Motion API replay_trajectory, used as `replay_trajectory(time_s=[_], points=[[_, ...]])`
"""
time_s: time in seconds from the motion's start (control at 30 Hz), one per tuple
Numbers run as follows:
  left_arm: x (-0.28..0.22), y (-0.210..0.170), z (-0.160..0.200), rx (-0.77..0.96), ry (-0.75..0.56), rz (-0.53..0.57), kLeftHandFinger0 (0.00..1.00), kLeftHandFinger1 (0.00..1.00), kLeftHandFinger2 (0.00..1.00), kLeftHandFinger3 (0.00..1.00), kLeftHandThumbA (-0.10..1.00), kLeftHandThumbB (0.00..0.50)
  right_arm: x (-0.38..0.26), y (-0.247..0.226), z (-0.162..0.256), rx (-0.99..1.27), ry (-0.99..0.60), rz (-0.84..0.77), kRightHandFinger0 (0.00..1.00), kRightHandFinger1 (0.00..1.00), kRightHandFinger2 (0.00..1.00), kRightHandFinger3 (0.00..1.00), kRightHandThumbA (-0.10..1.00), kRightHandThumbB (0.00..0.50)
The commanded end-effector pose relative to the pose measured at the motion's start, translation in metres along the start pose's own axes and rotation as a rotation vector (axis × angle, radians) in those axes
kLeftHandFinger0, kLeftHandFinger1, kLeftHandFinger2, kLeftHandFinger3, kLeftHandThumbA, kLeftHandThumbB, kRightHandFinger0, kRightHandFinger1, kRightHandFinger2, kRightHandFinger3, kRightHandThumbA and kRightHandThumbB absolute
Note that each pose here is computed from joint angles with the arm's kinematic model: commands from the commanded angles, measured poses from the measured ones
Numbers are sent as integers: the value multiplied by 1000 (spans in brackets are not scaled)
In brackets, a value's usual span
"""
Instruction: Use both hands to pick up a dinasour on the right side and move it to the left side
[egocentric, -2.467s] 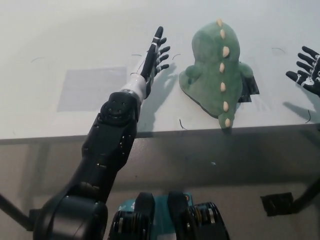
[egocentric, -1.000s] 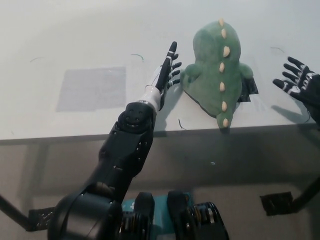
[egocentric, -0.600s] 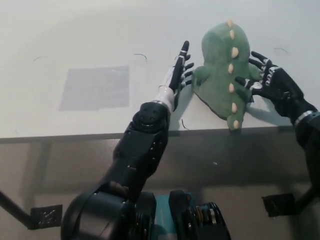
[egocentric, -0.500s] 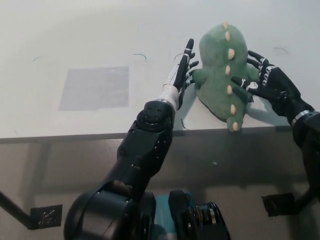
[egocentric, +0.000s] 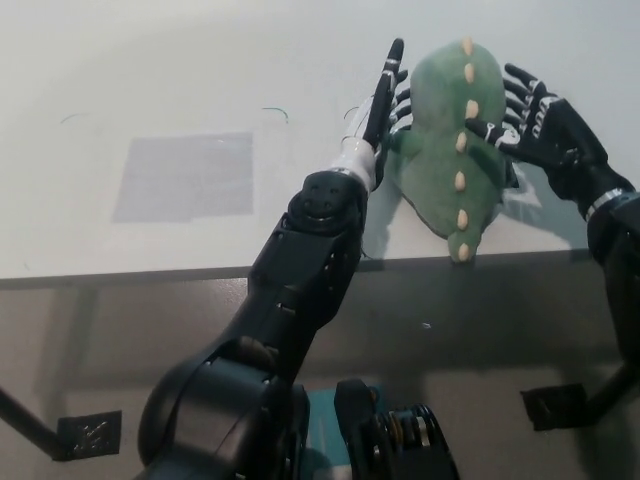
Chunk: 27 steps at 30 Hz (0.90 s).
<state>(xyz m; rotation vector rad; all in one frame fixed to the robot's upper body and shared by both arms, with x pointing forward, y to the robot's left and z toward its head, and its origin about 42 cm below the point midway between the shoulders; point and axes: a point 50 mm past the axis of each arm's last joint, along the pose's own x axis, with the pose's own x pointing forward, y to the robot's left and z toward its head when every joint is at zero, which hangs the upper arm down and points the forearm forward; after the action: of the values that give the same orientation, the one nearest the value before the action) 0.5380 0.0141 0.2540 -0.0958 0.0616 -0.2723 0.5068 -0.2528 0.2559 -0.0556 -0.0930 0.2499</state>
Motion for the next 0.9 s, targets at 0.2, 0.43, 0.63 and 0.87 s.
replay_trajectory(time_s=[0.2, 0.43, 0.63, 0.87], points=[[9, -20, 38, 36, -47, -70, 1000, 1000, 1000, 1000, 1000, 453, 20, 10, 43, -41, -88, 0, 1000, 1000, 1000, 1000, 1000, 229], [8, -13, 29, 57, -16, -49, 1000, 1000, 1000, 1000, 1000, 450, 22, 10, 36, -20, -83, -1, 1000, 1000, 1000, 1000, 1000, 291], [9, -12, 33, 61, -22, -56, 1000, 1000, 1000, 1000, 1000, 437, 22, 8, 35, -10, -80, 0, 1000, 1000, 1000, 1000, 1000, 279], [8, -11, 27, 72, 8, -55, 1000, 1000, 1000, 1000, 1000, 408, 22, 13, 25, -45, -50, 0, 1000, 1000, 1000, 1000, 1000, 239]])
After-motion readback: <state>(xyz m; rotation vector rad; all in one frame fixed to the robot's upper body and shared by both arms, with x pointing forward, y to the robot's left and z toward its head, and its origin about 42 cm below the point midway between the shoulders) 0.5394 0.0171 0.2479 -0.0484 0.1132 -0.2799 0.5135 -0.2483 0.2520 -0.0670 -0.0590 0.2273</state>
